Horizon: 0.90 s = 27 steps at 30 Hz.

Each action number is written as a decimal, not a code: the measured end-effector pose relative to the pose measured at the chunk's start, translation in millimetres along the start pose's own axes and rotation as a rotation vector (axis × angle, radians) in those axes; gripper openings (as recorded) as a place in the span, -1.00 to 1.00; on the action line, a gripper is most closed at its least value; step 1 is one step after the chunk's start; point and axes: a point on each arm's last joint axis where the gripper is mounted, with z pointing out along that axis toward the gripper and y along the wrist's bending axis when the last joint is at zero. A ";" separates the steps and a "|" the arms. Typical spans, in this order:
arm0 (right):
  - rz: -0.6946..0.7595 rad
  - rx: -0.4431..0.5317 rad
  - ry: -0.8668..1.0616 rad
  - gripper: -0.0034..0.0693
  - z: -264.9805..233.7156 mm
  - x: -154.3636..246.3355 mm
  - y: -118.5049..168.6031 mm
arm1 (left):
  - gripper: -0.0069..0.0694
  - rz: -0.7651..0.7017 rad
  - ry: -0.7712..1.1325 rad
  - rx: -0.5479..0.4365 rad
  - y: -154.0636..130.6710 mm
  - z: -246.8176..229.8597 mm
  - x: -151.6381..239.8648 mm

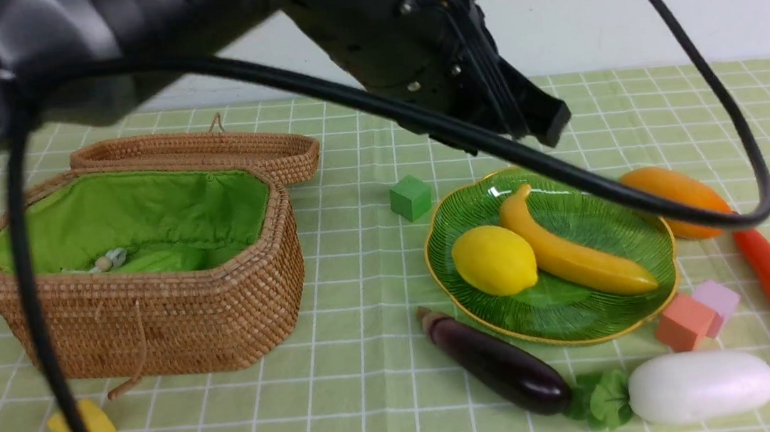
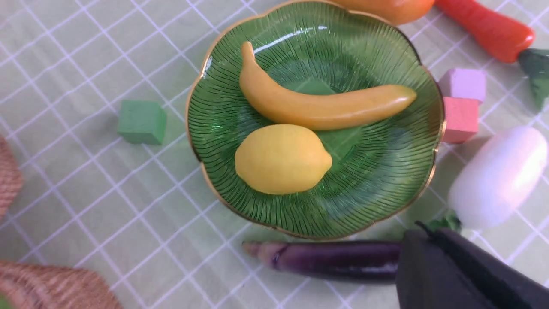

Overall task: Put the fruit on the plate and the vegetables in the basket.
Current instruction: Grab an eggplant with your right arm and place it in the basket on the left.

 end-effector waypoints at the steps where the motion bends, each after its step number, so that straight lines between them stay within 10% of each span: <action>1: 0.000 0.000 0.000 -0.55 0.0 0.0 0.0 | -0.85 -0.001 -0.003 0.000 0.0 -9.4 0.1; 10: 0.015 -0.021 -0.007 -0.55 0.0 -0.7 1.9 | -0.85 -0.026 -0.047 0.003 0.7 -73.3 15.2; 27: 0.194 -0.145 0.249 -0.55 81.8 -15.1 -15.8 | -0.85 -0.079 -0.254 0.072 4.4 -147.1 182.9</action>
